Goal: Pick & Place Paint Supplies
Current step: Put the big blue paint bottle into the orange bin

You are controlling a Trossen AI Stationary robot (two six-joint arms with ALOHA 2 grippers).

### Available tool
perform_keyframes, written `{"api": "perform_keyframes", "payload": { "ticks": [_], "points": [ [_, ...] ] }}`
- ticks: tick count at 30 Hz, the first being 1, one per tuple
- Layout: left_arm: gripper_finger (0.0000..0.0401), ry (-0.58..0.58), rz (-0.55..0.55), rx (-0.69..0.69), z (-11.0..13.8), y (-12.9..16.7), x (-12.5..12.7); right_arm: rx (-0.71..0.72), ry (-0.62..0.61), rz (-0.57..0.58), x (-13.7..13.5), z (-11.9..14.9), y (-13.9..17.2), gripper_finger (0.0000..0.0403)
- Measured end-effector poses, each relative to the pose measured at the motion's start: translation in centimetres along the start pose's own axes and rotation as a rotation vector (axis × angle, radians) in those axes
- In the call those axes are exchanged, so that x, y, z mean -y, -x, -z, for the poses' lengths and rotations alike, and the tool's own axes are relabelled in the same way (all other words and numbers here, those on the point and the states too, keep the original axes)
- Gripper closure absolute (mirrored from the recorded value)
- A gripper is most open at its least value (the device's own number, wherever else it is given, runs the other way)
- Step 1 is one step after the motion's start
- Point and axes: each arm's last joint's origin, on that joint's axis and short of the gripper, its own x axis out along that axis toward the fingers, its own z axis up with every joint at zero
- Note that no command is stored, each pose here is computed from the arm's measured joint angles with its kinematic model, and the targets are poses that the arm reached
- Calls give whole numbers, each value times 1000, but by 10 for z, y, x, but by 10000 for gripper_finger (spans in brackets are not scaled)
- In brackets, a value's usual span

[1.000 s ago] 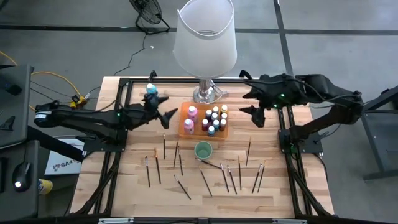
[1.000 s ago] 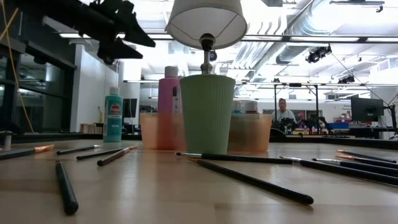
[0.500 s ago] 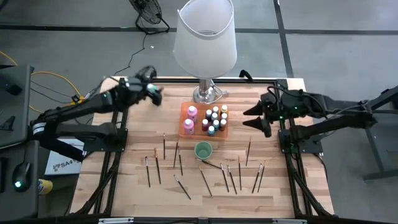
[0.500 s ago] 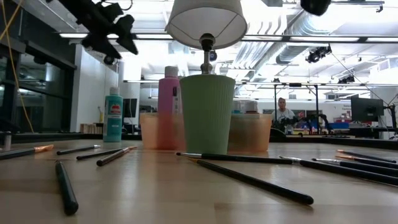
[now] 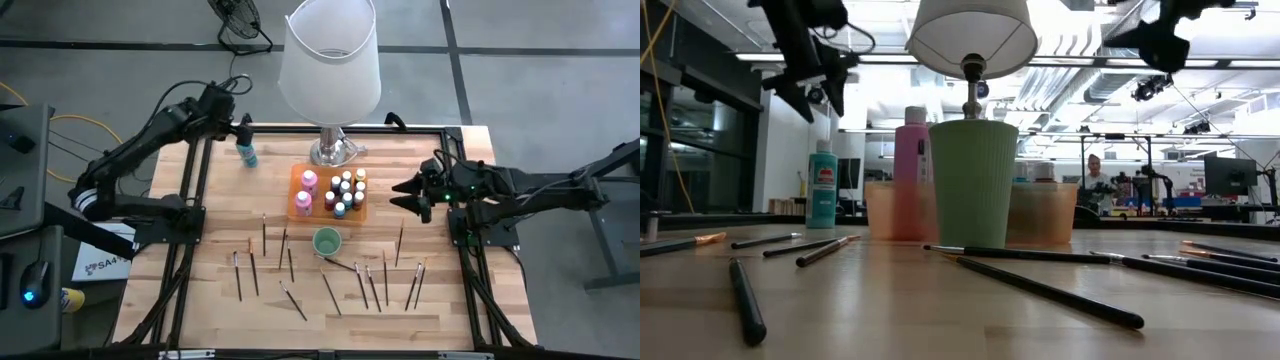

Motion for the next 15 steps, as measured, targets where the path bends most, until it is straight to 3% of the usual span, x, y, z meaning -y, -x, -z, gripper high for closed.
{"api": "perform_keyframes", "payload": {
  "ticks": [5, 9, 12, 15],
  "points": [
    [47, -13, -15, -113, -5, -12, 5, -108, 92, -31, 9, 17, -7, 153],
    [47, -20, -29, -154, -6, -22, 8, -90, 58, -16, 8, 15, -12, 153],
    [47, -16, -35, -169, -7, -28, 9, -51, 147, 12, 8, 14, -13, 153],
    [47, -17, -39, -183, -7, -33, 10, -50, 285, -35, 5, 15, -11, 153]
  ]
}}
